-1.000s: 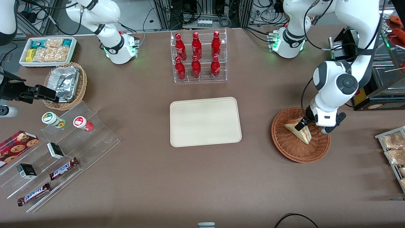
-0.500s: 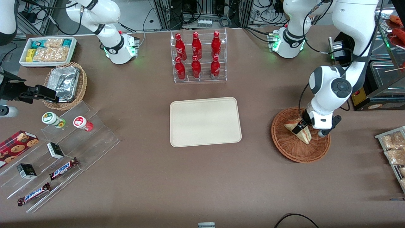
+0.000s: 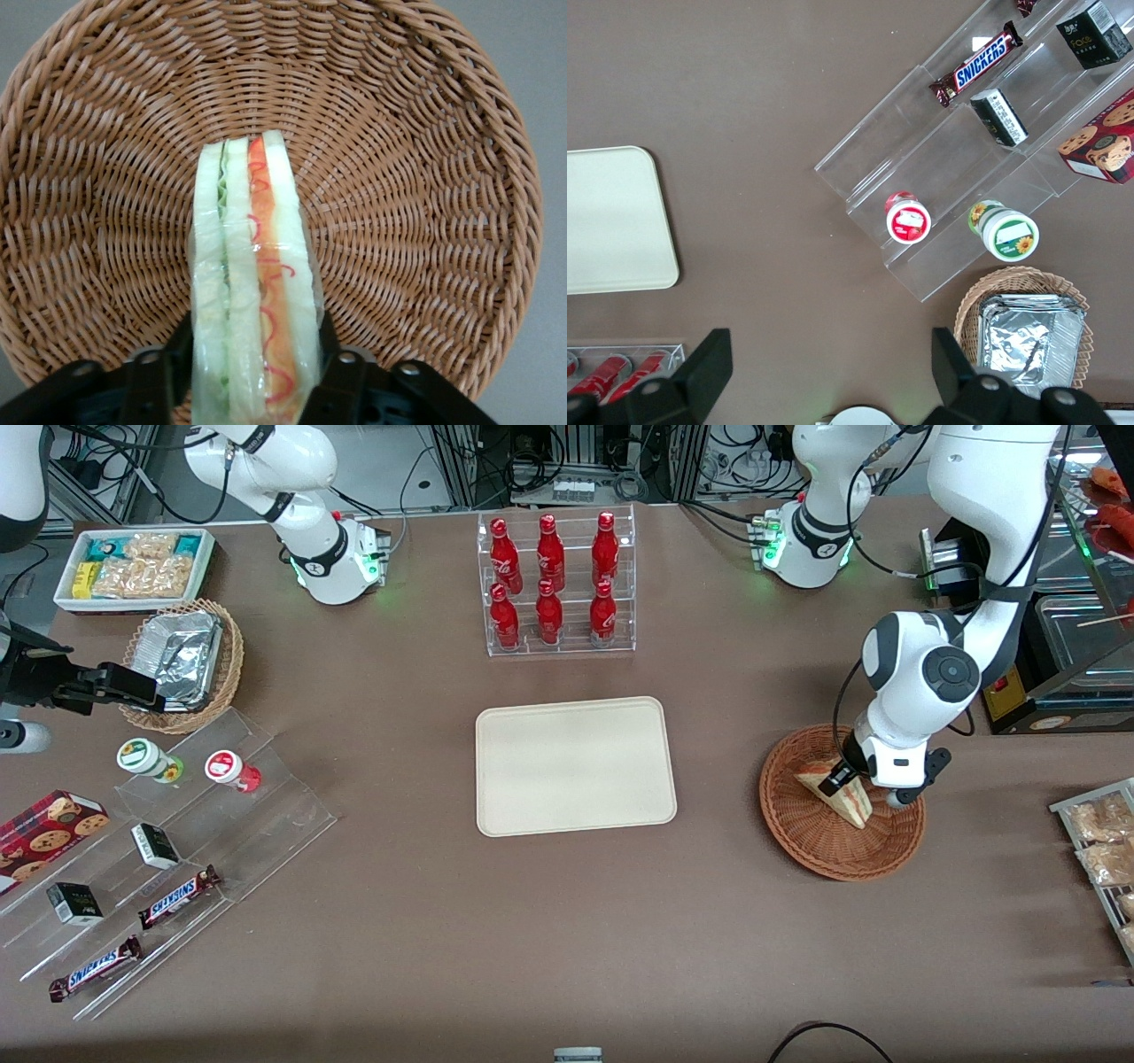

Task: Place sandwich from basket to tray
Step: 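Lift the sandwich and carry it over the cream tray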

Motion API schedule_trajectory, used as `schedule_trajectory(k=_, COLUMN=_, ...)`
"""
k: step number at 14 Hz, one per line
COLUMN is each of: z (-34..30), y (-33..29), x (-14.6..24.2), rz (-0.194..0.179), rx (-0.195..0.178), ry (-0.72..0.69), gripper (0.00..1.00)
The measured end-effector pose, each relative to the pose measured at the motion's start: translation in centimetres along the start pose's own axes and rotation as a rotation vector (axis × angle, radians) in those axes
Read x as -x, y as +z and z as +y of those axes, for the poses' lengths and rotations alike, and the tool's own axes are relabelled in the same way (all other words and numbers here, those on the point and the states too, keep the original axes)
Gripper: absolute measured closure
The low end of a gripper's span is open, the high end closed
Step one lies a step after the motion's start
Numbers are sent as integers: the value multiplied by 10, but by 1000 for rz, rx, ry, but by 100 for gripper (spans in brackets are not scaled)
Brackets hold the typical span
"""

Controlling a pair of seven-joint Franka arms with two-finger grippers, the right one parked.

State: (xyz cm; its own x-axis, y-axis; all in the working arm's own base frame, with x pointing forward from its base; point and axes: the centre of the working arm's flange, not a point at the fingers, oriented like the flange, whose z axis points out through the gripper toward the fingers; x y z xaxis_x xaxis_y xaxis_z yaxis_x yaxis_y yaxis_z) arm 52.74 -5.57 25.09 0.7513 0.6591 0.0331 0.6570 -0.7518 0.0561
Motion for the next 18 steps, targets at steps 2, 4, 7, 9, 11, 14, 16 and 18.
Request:
schedule_trajectory(k=2, z=0, y=0, x=0, rz=-1, rx=0, ry=1, gripper=64)
schedule_trajectory(k=4, z=1, y=-1, x=1, rz=-4, rx=-6, ry=6, gripper=70)
schedule_trajectory(k=7, z=14, y=-23, x=6, rz=-26, rx=-31, ry=45, gripper=77)
schedule_trajectory(k=9, z=40, y=-66, x=12, rz=-58, rx=-66, ry=93, gripper=85)
schedule_trajectory(k=11, z=80, y=-126, x=25, rz=-76, rx=-93, ry=158, gripper=85)
schedule_trajectory(k=14, z=136, y=-182, x=60, rz=-69, rx=-82, ry=262, gripper=85)
schedule_trajectory(k=16, z=176, y=-186, x=96, rz=-68, rx=-59, ry=343, gripper=85)
schedule_trajectory(k=18, z=213, y=-172, x=132, rz=-87, rx=-51, ry=401, gripper=85)
